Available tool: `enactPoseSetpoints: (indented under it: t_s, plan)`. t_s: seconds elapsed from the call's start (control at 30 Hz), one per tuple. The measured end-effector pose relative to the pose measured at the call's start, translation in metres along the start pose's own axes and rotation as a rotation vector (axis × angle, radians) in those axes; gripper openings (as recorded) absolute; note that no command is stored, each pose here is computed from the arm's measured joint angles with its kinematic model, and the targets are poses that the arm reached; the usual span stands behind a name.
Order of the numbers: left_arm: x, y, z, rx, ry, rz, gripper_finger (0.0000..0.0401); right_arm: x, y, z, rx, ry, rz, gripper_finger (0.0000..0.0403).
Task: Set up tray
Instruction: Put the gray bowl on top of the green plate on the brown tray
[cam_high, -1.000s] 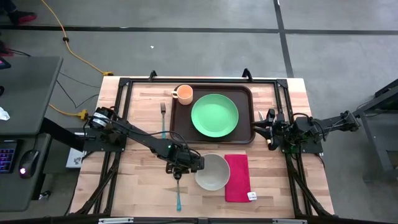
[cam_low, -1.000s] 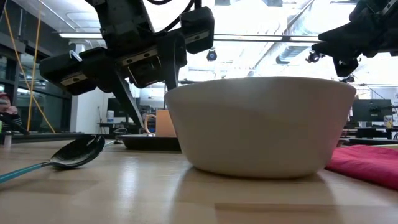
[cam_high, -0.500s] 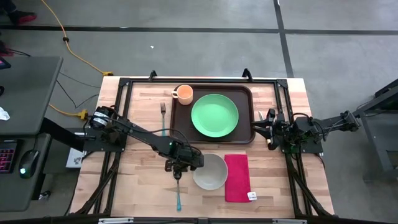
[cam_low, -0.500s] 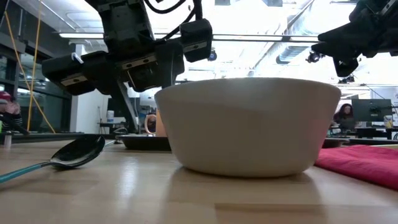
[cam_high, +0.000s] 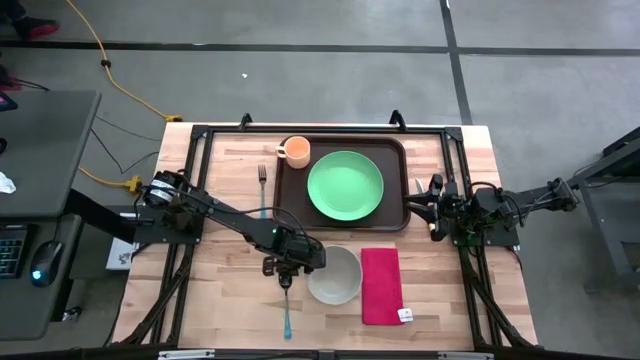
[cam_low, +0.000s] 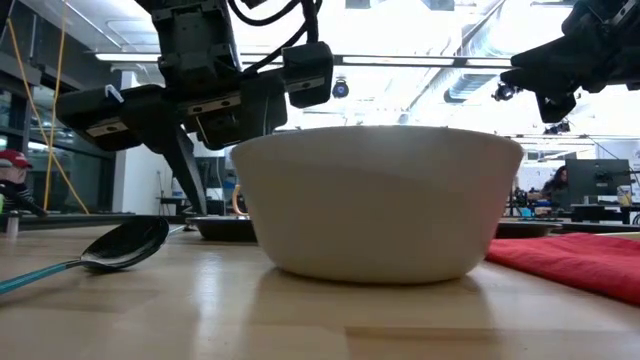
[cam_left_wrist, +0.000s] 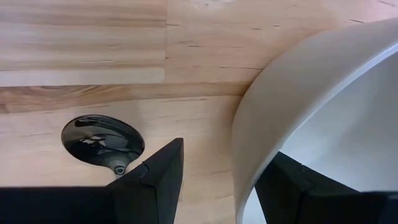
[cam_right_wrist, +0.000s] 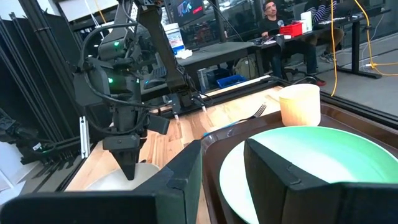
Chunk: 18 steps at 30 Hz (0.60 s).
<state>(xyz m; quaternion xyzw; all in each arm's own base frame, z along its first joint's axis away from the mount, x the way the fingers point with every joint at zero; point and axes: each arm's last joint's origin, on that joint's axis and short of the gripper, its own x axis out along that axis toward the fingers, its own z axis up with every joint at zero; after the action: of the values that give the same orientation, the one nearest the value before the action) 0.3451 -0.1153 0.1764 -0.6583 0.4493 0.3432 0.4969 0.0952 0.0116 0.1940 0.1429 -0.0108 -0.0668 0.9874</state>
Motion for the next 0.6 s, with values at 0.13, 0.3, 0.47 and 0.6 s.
enactPoseSetpoints:
  t_s: [0.13,0.3,0.47,0.6]
  plan:
    - [0.0,-0.0001,0.0,0.0,0.0,-0.001,0.0209,0.0,0.0,0.0,0.0,0.0,0.0,0.0099]
    - [-0.0006,-0.0009,0.0041,-0.011,-0.01,0.003,0.0196,0.0,0.0,0.0,0.0,0.0,0.0,0.0099]
    - [-0.001,-0.0023,0.0073,-0.012,-0.017,-0.001,0.0135,0.0,0.0,0.0,0.0,0.0,0.0,0.0099]
    - [-0.0013,-0.003,0.0093,0.001,-0.025,-0.004,0.0082,0.0,0.0,0.0,0.0,0.0,0.0,0.0099]
